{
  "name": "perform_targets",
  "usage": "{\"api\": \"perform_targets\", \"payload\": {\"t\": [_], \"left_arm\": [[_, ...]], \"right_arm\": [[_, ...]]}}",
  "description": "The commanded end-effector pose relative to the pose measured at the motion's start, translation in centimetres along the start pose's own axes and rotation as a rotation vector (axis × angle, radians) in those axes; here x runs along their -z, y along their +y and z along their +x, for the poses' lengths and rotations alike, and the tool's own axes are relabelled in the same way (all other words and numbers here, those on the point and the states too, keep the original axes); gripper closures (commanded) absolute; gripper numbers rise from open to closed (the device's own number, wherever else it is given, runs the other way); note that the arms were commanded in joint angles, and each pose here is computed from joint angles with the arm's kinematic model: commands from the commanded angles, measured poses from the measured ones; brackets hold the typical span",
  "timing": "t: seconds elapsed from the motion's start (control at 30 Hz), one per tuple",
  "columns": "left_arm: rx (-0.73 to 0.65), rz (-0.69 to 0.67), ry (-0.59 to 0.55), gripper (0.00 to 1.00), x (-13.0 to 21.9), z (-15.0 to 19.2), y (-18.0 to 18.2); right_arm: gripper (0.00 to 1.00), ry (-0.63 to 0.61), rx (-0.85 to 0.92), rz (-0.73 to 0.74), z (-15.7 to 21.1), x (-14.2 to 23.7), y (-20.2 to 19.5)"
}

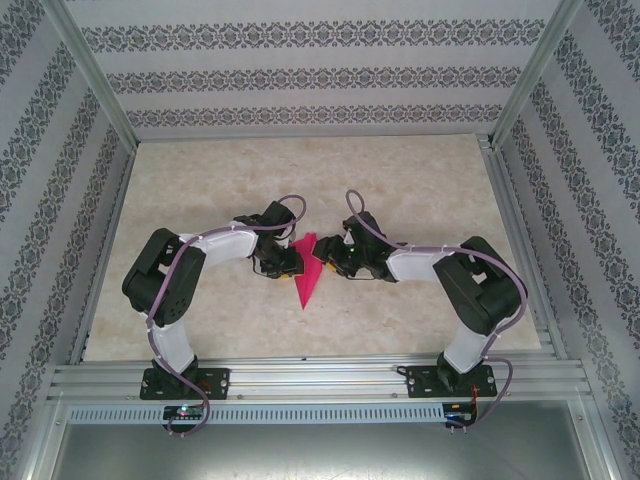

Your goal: Fold a paper plane with a square sheet of paper (pick it up from the middle)

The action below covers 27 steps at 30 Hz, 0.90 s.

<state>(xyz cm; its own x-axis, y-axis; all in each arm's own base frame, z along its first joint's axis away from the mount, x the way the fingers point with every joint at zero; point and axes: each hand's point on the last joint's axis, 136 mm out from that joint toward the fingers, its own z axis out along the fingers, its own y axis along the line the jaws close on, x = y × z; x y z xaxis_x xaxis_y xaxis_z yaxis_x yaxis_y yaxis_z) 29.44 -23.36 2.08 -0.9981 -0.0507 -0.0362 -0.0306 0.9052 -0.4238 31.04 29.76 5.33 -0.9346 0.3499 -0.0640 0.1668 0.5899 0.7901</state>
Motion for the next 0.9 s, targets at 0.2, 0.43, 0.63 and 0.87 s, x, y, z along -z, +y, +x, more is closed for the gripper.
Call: {"api": "perform_targets", "payload": {"t": [0.2,0.43,0.63,0.87], "left_arm": [[-0.002,0.029,0.049,0.7,-1.2,0.8,-0.1],[0.005,0.028,0.044,0.72,-1.2,1.0,0.0],[0.008,0.026,0.038,0.72,-1.1,1.1,0.1],[0.014,0.035,0.023,0.72,-0.8,1.0,0.0]], "right_arm": [[0.49,0.066,0.069,-0.073,0.9,-1.7,1.7],[0.53,0.084,0.094,-0.055,1.6,-2.3,1.2],[0.61,0.089,0.118,-0.033,1.2,-3.2,1.1],[0.72,0.113,0.142,-0.028,1.4,-4.1,1.3]]}}
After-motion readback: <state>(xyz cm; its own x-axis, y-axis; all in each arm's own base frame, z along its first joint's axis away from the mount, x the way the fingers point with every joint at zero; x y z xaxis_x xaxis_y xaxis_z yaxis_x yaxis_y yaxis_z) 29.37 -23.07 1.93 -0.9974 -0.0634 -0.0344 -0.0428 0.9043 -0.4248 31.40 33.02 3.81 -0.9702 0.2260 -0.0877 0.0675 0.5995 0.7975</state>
